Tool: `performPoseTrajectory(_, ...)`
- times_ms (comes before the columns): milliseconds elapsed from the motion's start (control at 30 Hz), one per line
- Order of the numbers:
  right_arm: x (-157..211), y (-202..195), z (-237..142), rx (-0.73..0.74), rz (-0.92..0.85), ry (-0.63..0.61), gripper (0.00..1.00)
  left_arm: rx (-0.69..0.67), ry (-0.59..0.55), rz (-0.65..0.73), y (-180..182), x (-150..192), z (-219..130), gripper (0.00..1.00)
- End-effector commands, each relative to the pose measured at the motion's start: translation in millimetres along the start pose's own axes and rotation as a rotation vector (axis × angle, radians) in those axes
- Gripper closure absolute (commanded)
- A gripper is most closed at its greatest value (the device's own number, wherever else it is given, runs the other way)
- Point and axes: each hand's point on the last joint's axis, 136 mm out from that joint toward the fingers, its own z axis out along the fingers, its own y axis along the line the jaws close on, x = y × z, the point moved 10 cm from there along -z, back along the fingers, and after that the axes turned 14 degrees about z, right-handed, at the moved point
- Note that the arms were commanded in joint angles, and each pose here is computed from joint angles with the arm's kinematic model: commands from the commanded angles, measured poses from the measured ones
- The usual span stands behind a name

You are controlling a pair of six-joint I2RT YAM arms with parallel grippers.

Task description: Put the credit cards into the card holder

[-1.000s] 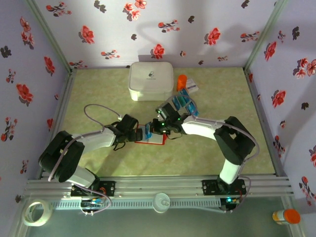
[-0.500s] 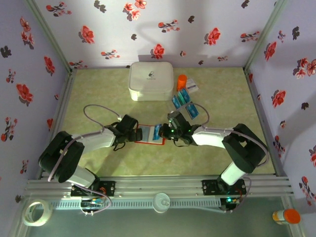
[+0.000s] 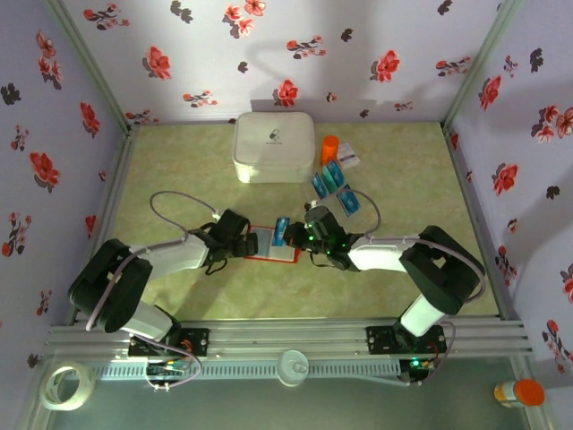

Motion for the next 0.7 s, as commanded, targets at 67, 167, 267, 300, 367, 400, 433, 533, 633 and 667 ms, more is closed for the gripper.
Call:
performPoseTrajectory(67, 4.8, -6.1, 9.8, -0.024, 0.027, -0.023, 1.0, -0.061, 0.115, 0.003, 11.5, 27.3, 8.7, 0.0)
performPoseTrajectory(167, 7.7, -8.1, 15.1, -0.035, 0.036, -0.017, 1.0, -0.063, 0.118, 0.006, 12.2, 29.0, 8.3, 0.0)
performPoseTrajectory(267, 11.0, -10.9, 18.8, -0.036, 0.043, -0.013, 1.0, -0.065, 0.12, 0.002, 12.8, 30.1, 8.6, 0.0)
performPoseTrajectory(300, 11.9, -12.5, 19.6, -0.034, 0.046, -0.012, 1.0, -0.064, 0.119, 0.002, 12.8, 29.8, 8.1, 0.0)
performPoseTrajectory(367, 13.3, -14.3, 20.1, -0.037, 0.05, -0.014, 1.0, -0.065, 0.12, 0.0, 13.2, 30.3, 8.3, 0.0)
performPoseTrajectory(400, 13.5, -15.8, 20.4, -0.037, 0.053, -0.016, 1.0, -0.065, 0.12, 0.0, 13.0, 30.3, 8.0, 0.0)
performPoseTrajectory(433, 14.1, -16.6, 20.4, -0.037, 0.055, -0.015, 1.0, -0.064, 0.118, 0.0, 13.0, 30.0, 7.6, 0.0)
performPoseTrajectory(533, 16.3, -20.4, 21.7, -0.037, 0.062, -0.012, 1.0, -0.065, 0.118, 0.001, 13.2, 29.8, 7.2, 0.0)
performPoseTrajectory(633, 17.8, -23.6, 22.3, -0.038, 0.071, -0.014, 1.0, -0.066, 0.119, 0.001, 13.7, 30.9, 6.9, 0.0)
performPoseTrajectory(667, 19.0, -24.9, 22.7, -0.036, 0.072, -0.012, 1.0, -0.066, 0.118, 0.0, 13.7, 30.9, 6.8, 0.0)
